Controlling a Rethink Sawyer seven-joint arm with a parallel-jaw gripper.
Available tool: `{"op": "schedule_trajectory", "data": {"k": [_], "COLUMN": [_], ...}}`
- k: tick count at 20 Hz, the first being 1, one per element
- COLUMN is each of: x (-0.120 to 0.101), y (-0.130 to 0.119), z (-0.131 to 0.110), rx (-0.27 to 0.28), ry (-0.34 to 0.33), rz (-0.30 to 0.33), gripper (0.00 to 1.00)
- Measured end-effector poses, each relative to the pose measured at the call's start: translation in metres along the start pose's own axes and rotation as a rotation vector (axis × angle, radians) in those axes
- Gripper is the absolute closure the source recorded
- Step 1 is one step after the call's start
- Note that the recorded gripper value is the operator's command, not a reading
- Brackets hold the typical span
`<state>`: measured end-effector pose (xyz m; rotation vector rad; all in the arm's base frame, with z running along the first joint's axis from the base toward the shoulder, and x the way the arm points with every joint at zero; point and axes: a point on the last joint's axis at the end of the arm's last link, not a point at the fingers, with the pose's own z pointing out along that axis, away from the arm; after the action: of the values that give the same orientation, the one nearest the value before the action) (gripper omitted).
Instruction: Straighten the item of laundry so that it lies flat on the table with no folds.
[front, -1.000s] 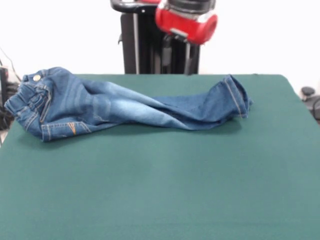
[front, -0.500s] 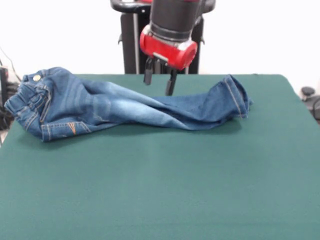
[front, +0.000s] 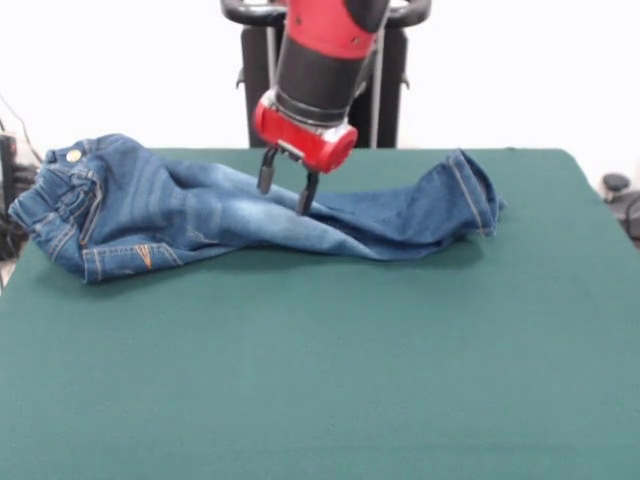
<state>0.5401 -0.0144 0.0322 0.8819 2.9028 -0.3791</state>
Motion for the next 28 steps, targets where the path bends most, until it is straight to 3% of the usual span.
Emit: {"op": "schedule_trajectory", "data": {"k": [11, 17, 22, 28], "x": [0.016, 0.025, 0.033, 0.042], "y": [-0.059, -0.078, -0.084, -0.093], "z": [0.042, 0.049, 0.055, 0.069], "rx": [0.065, 0.074, 0.058, -0.008], "ry": [0.065, 0.109, 0.136, 0.177], "rz": [0.040, 0.076, 0.087, 0.108], "gripper": [0.00, 0.00, 0.00, 0.00]}}
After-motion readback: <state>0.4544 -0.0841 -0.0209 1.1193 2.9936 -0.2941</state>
